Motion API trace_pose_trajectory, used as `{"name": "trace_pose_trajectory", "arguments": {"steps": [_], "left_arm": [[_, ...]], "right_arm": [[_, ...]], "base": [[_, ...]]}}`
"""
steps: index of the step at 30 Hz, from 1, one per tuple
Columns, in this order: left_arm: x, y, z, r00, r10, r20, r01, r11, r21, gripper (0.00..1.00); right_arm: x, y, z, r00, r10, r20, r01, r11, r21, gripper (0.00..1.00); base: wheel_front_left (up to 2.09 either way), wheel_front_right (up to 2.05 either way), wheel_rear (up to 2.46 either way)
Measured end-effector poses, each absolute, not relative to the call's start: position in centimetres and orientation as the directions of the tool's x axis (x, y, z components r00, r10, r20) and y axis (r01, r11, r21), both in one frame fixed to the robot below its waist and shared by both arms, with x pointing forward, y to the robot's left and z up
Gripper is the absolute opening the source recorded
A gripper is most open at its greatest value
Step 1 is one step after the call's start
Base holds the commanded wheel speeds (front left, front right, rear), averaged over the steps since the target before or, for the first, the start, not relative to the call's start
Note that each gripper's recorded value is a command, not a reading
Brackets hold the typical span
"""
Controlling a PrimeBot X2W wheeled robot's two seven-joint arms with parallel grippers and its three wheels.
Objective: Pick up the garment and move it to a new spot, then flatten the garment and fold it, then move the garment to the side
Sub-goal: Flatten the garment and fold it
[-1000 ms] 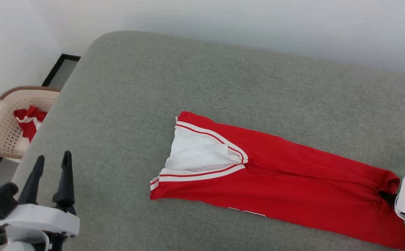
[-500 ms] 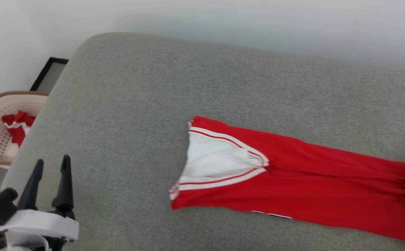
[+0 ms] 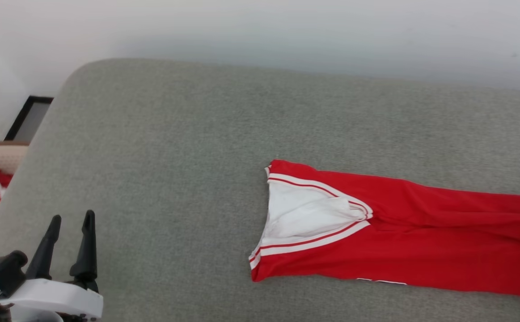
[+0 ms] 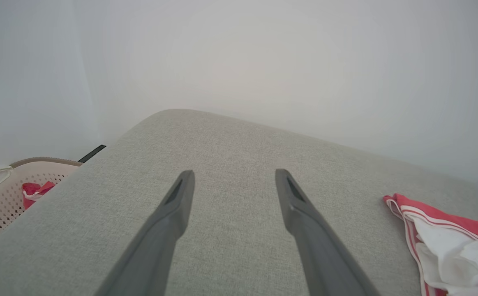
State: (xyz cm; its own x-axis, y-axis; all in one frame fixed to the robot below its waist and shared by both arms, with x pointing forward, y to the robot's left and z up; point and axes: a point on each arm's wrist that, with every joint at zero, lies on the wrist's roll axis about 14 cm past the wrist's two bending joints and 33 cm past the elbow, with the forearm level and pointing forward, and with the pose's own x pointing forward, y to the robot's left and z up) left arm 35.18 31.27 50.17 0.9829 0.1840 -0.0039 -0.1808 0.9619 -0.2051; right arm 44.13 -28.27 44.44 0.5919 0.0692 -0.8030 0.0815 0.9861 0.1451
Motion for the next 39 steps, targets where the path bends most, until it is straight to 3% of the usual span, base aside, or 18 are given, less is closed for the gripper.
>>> {"name": "trace_pose_trajectory", "arguments": {"steps": [8,12,24,39], "left_arm": [[35.4,30.1,50.6,0.989,0.150,0.013,-0.144,0.967,-0.211,1.00],[35.4,29.7,50.7,0.990,0.142,0.016,-0.135,0.967,-0.216,1.00],[34.8,29.5,51.0,0.991,0.136,0.020,-0.128,0.967,-0.222,1.00],[33.4,31.0,51.0,0.982,0.187,0.018,-0.178,0.957,-0.231,1.00]], "right_arm": [[43.7,-22.4,48.1,0.645,0.259,-0.719,-0.057,0.954,0.293,0.00],[43.3,-17.8,49.0,0.633,0.366,-0.683,-0.158,0.924,0.349,0.00],[43.2,-2.8,49.6,0.484,0.633,-0.604,-0.437,0.773,0.460,0.00],[43.1,7.2,46.1,0.355,0.701,-0.619,-0.572,0.686,0.449,0.00]], "base": [[0.00,0.00,0.00],[0.00,0.00,0.00],[0.00,0.00,0.00],[0.00,0.00,0.00]]}}
